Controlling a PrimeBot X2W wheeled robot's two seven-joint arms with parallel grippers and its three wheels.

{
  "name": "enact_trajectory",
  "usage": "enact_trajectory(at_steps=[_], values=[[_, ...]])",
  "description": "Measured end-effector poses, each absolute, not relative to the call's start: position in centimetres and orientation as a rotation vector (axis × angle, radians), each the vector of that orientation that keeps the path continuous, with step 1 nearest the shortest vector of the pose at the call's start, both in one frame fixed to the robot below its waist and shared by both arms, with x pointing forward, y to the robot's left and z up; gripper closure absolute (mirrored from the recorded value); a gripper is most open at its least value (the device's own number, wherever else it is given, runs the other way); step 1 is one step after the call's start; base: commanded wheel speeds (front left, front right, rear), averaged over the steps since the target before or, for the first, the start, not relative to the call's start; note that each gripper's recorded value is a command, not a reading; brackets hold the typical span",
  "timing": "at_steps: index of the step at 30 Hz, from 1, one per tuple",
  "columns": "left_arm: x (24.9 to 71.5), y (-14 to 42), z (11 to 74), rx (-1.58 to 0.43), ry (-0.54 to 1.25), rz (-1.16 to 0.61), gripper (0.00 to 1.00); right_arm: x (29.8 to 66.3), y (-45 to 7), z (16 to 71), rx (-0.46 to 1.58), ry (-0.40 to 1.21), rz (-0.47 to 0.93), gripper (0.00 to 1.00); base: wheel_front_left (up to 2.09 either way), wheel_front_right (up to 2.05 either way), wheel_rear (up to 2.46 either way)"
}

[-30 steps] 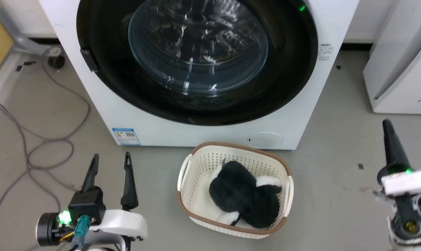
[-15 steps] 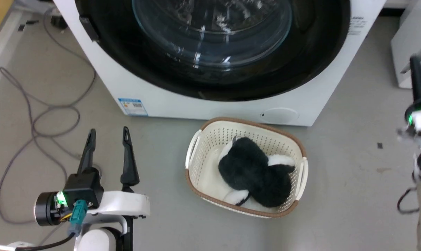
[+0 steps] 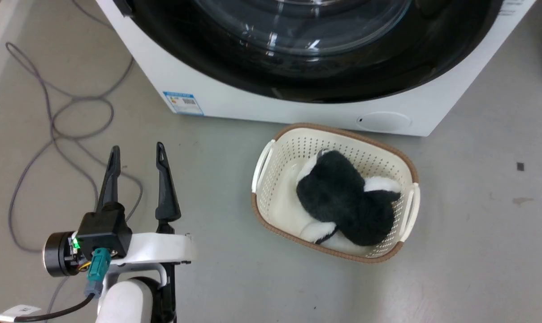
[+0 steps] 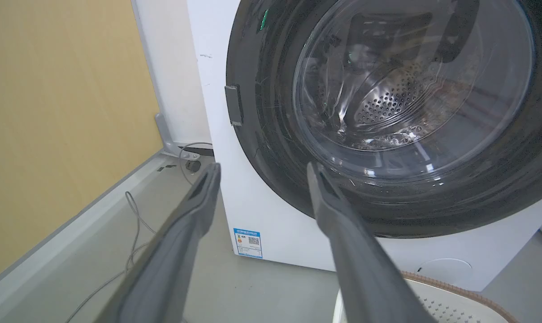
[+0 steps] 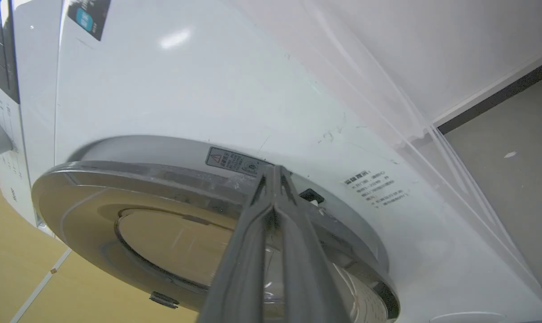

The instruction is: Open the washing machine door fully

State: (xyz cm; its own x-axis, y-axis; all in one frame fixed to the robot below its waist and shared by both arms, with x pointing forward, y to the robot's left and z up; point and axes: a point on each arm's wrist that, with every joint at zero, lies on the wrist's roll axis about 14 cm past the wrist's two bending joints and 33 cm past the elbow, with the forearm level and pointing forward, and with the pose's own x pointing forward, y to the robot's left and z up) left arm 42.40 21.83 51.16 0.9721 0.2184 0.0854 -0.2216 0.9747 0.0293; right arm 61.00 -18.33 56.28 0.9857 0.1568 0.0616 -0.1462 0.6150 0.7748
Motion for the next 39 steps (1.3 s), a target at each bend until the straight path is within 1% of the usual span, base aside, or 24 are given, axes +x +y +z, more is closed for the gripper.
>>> enact_trajectory(at_steps=[9,13,16,19,27,32,36,39], values=[[43.3,22.7,50.5,0.043,-0.085,0.256,0.0,64.8,-16.1,55.2,0.907,0.112,0.229,1.0,0.0,0.0,0.0],[43.6,22.9,50.2,0.046,-0.084,0.266,0.0,65.7,-15.0,54.5,0.931,0.153,0.252,1.0,0.0,0.0,0.0],[43.8,22.9,50.1,0.049,-0.086,0.27,0.0,66.0,-13.8,53.7,0.934,0.213,0.292,1.0,0.0,0.0,0.0],[43.9,22.9,50.1,0.049,-0.091,0.274,0.0,66.3,-13.7,53.5,0.951,0.249,0.31,1.0,0.0,0.0,0.0],[44.0,23.0,50.5,0.05,-0.113,0.283,0.0,65.8,-12.9,53.0,0.989,0.38,0.383,1.0,0.0,0.0,0.0],[43.9,22.9,51.1,0.049,-0.132,0.283,0.0,65.0,-12.1,53.2,0.995,0.428,0.423,1.0,0.0,0.0,0.0],[43.7,23.0,51.9,0.045,-0.152,0.286,0.0,63.7,-11.6,54.1,0.965,0.445,0.467,1.0,0.0,0.0,0.0],[43.3,23.1,52.4,0.042,-0.163,0.284,0.0,61.9,-11.3,54.2,0.946,0.477,0.496,1.0,0.0,0.0,0.0]])
